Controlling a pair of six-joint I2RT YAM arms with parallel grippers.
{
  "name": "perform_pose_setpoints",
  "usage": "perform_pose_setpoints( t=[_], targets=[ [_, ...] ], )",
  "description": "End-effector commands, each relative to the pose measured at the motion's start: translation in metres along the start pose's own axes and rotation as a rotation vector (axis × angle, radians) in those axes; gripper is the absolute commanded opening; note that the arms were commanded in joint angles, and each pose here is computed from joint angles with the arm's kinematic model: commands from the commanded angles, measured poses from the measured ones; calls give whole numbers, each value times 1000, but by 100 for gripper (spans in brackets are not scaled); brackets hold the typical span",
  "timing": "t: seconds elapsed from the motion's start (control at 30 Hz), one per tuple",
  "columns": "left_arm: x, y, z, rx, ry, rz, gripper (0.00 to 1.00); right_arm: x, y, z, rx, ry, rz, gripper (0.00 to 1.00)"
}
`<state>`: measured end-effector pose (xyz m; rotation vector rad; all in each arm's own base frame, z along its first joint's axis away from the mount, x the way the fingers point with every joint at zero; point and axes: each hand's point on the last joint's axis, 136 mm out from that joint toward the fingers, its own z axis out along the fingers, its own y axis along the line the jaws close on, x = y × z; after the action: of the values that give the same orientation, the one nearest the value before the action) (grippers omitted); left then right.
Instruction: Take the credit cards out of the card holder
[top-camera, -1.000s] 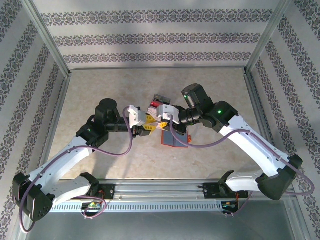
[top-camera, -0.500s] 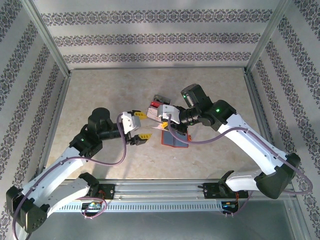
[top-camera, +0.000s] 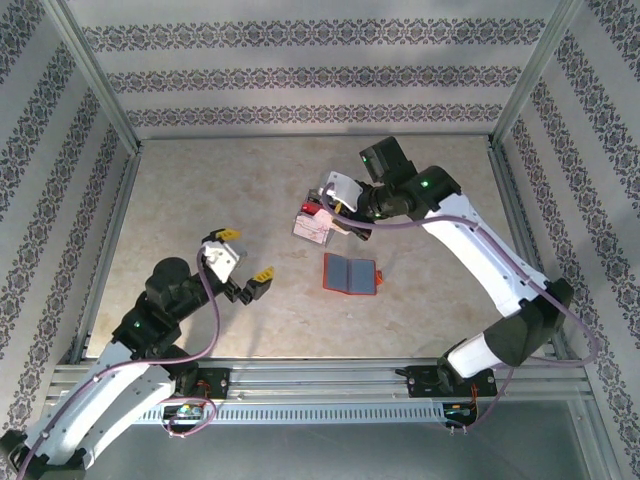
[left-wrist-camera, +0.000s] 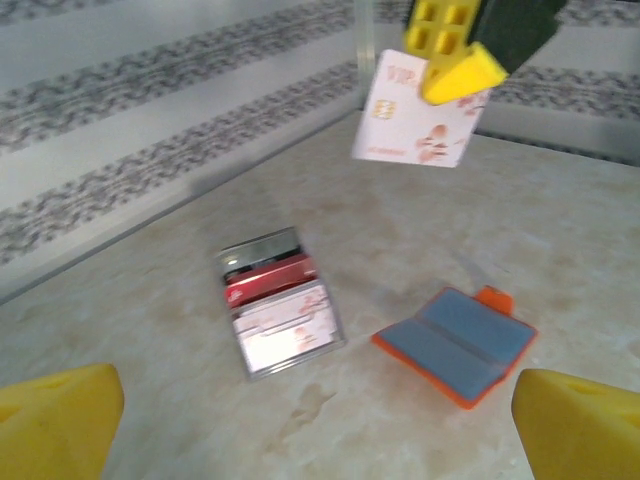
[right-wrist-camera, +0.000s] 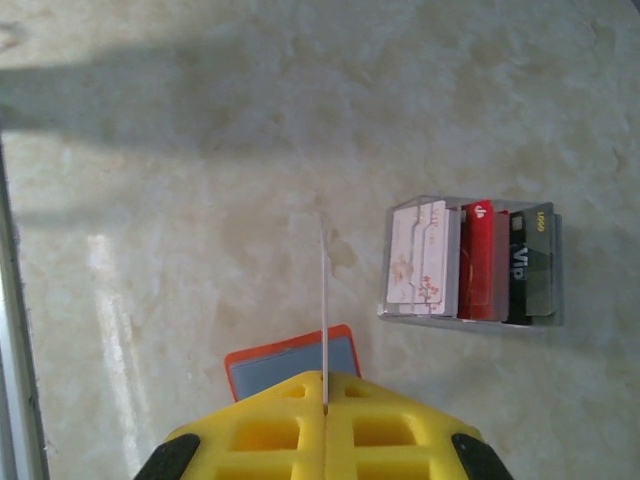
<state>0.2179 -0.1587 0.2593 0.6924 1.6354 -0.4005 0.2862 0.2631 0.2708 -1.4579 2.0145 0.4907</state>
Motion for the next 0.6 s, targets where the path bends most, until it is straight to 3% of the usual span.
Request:
perform_pose_setpoints(
  t=[0.0, 0.2, 0.57],
  targets=[
    [29, 27, -13, -182, 106, -127, 100, -5, -16, 3, 23, 28, 31, 0],
    [49, 34, -27, -250, 191, -200, 100, -10, -44, 33, 11, 89, 48, 0],
    [60, 44, -38, -324, 227, -188, 100, -4, -71, 82, -34, 229, 73, 0]
  ],
)
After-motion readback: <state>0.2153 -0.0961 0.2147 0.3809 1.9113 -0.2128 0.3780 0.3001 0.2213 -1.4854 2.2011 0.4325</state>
